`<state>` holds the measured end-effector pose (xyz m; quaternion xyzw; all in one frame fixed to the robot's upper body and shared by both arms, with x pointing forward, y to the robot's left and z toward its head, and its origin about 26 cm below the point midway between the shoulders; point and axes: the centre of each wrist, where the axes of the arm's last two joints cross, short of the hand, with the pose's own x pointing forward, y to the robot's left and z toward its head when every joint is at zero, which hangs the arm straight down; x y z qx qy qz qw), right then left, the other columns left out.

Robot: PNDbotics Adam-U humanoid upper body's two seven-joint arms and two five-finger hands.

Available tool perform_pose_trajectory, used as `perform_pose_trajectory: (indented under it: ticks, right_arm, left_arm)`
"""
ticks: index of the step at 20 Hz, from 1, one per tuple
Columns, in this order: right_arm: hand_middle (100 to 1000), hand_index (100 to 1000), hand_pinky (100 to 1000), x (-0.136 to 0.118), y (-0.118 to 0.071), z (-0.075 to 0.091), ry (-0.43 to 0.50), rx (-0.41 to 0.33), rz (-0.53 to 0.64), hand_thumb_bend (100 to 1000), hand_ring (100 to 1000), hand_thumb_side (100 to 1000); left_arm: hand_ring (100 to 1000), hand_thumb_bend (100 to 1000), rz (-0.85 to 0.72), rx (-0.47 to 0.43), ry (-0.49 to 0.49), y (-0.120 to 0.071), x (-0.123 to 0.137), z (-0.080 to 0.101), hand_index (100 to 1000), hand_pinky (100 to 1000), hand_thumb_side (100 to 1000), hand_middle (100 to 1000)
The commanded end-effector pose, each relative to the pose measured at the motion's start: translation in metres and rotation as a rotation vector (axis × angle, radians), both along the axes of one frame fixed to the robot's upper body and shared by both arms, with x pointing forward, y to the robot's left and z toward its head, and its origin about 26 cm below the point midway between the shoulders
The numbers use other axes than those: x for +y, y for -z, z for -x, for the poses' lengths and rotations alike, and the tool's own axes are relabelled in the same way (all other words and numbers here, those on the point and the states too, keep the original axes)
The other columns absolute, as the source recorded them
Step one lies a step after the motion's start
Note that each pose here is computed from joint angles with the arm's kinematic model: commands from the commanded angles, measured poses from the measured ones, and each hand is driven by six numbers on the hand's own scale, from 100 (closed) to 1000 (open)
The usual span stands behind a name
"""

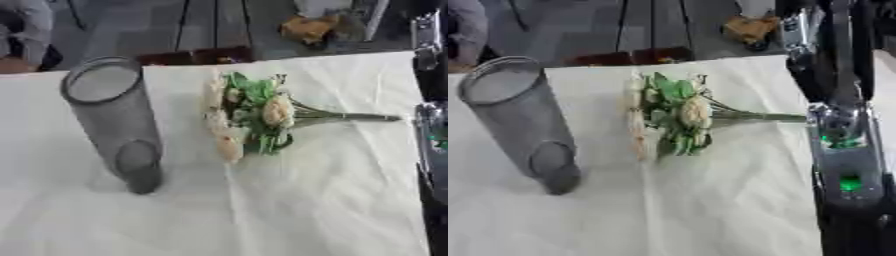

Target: Arrange flowers into the vase.

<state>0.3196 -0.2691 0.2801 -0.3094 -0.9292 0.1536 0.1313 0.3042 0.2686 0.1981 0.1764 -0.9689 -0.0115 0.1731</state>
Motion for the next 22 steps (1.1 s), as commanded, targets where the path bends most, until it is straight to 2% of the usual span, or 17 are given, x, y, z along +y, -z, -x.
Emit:
perform_pose_trajectory:
  ticks: [1,5,8,12,17,22]
  right_arm:
    - [582,881,673,-0.002,-0.01,0.002,0.015,-0.033,0.02,299,841,1000]
    - [596,885,680,-0.001,-0.018,-0.002,0.031,-0.035,0.066,372,852,1000]
    - [627,898,717,0.0,-0.03,-0.009,0.064,-0.023,0.148,470,888,1000]
    - [662,903,755,0.001,-0.051,-0.023,0.141,0.025,0.28,521,922,1000]
    - [700,911,774,-0.004,-0.069,-0.04,0.281,0.134,0.439,571,943,1000]
    - [782,941,797,-0.013,-0.069,-0.059,0.432,0.279,0.588,635,977,1000]
  left_arm:
    - [670,100,-0.007,-0.027,-0.003,-0.007,0.003,0.003,906,550,1000,863]
    - [670,100,-0.009,-0.025,-0.003,-0.007,0.003,0.003,906,551,1000,863]
    - [670,100,-0.012,-0.021,-0.003,-0.007,0.004,0.003,907,551,1000,863]
    - [670,100,-0.017,-0.015,-0.001,-0.006,0.004,0.003,907,551,1000,863]
    - [670,100,-0.025,-0.009,0.0,-0.005,0.005,0.004,907,551,1000,863]
    - [670,100,-0.031,-0.006,0.004,-0.005,0.005,0.004,907,551,1000,863]
